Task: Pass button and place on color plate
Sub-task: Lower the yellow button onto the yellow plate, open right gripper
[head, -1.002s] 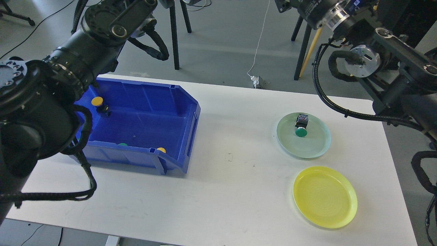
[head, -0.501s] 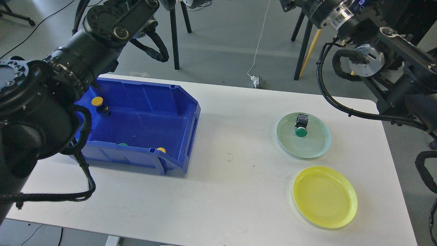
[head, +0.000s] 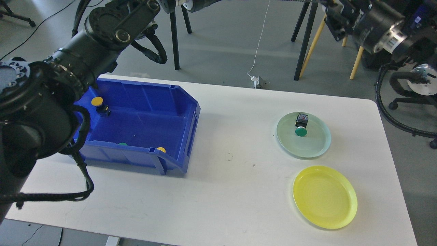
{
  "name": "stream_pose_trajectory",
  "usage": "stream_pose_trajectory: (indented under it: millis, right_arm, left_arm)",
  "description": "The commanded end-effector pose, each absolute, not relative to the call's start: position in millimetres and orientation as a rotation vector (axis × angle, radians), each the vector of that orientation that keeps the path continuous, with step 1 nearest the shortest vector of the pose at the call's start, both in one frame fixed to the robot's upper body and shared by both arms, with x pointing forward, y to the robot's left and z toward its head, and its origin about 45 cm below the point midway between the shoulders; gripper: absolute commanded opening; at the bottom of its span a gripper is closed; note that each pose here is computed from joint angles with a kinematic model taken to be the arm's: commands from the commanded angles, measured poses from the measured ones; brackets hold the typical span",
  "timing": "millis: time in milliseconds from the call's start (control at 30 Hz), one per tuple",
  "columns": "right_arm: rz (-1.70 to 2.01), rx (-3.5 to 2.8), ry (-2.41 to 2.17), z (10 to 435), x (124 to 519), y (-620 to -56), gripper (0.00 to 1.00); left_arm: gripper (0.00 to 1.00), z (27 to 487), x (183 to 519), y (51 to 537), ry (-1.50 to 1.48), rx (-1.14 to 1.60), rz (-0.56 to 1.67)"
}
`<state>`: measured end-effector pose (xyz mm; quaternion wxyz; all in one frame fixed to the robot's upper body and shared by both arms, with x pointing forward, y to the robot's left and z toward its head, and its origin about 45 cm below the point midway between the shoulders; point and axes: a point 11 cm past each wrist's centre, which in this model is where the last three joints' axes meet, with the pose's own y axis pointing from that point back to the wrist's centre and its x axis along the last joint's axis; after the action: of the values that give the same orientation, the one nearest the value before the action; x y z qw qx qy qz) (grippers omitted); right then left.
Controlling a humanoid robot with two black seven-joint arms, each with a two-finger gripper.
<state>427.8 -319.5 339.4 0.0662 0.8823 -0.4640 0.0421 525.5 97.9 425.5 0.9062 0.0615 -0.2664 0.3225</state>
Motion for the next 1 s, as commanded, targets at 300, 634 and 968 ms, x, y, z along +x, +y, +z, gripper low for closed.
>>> stream_pose_trajectory:
  millis: [300, 634, 968]
  right_arm:
    - [-0.449, 2.370, -1.147, 223, 237, -390, 0.23]
    - [-0.561, 2.211, -1.149, 189, 198, -418, 0.23]
    - [-0.550, 2.166, -1.153, 144, 202, -408, 0.32]
  left_arm:
    - [1.00, 445, 524, 91, -0.536, 0.042, 0.677]
    - [1.00, 448, 522, 83, -0.541, 0.035, 0.663]
    - [1.00, 459, 522, 84, -0.560, 0.028, 0.665]
